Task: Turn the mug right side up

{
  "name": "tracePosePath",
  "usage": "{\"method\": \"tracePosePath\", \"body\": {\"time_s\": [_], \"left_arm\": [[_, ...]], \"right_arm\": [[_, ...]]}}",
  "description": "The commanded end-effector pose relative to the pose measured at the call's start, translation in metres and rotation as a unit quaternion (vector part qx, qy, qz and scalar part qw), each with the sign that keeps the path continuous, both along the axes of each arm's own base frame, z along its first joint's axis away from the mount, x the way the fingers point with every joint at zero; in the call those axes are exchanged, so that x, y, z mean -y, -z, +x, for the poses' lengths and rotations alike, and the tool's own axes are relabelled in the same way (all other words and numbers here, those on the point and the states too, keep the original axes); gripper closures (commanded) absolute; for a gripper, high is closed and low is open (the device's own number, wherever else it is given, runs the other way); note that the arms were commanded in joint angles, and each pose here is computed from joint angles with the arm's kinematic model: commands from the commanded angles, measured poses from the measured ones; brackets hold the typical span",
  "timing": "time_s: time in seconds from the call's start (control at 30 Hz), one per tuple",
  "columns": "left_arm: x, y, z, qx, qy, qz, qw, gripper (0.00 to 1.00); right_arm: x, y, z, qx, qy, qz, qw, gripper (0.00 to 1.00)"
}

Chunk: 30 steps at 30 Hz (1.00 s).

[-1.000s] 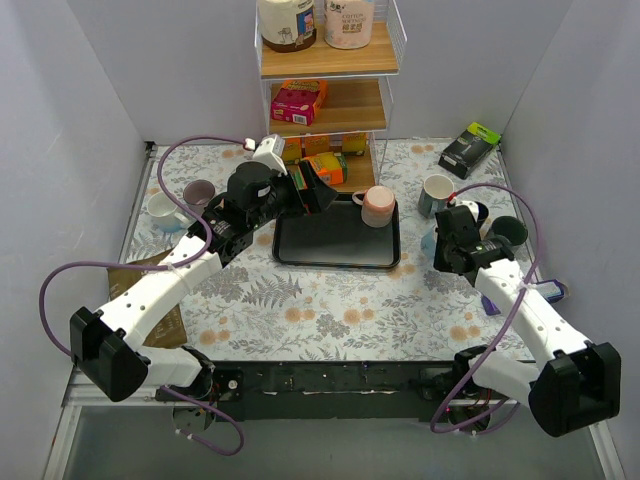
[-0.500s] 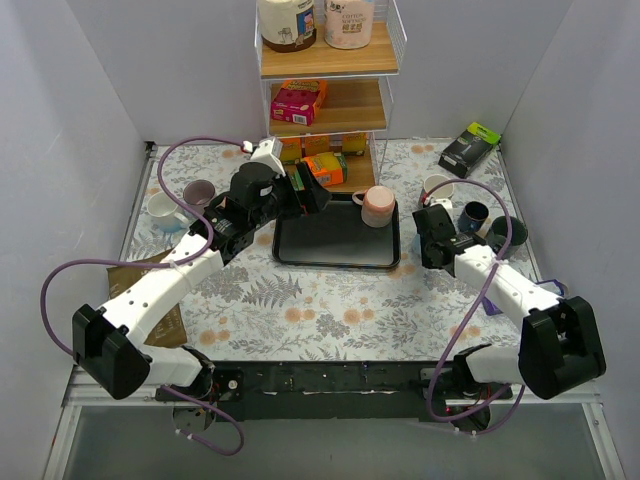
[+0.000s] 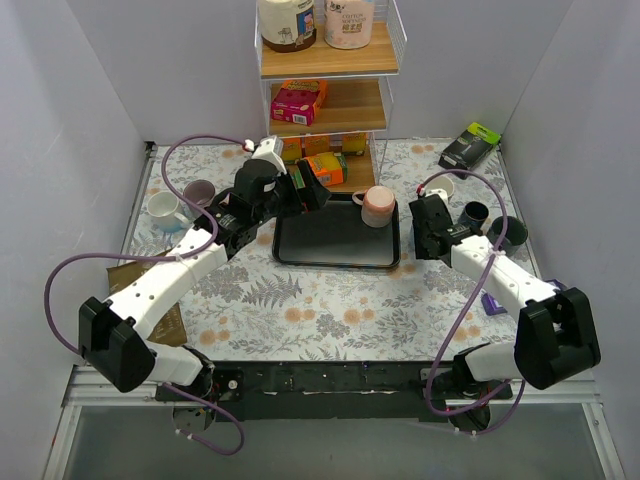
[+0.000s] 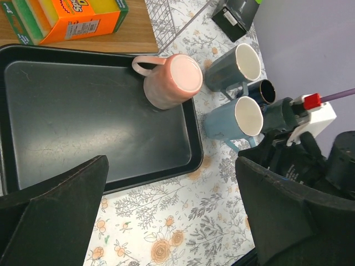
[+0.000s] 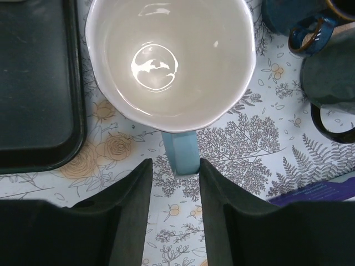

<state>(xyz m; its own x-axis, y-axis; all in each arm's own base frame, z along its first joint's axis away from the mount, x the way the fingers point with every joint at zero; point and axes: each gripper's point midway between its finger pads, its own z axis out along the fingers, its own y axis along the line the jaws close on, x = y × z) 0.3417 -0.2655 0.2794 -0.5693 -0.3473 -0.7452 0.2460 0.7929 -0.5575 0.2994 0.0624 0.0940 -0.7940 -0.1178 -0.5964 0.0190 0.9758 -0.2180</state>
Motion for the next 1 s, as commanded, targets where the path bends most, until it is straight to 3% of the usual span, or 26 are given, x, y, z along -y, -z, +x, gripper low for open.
{"method": "tracePosePath", "body": {"time_s": [0.0, 0.27, 0.4, 0.53, 0.77, 0.97], "left_arm": [[-0.005, -0.016, 0.005, 0.015, -0.010, -0.002, 1.000, 0.02], [0.003, -0.012, 0.011, 0.001, 0.001, -0.011, 1.000, 0.02], [0.015, 0.001, 0.025, -0.009, 0.011, -0.004, 1.000, 0.02], [0.034, 0.016, 0.045, -0.034, 0.028, -0.009, 0.999, 0.02], [0.051, 0.066, 0.099, -0.116, -0.052, -0.018, 0.992, 0.02], [0.070, 0.093, 0.128, -0.189, -0.125, -0.088, 0.970, 0.02]], "right_arm": [[-0.015, -0.033, 0.013, 0.037, -0.018, 0.035, 0.999, 0.53], [-0.024, -0.078, 0.010, 0.047, -0.034, 0.064, 0.996, 0.42], [-0.024, -0.116, 0.008, 0.078, -0.010, 0.095, 0.992, 0.33], [-0.020, -0.140, 0.004, 0.087, 0.020, 0.122, 0.989, 0.32], [-0.015, -0.153, -0.009, 0.087, 0.043, 0.147, 0.984, 0.32], [-0.010, -0.144, -0.021, 0.080, 0.054, 0.154, 0.983, 0.33]]}}
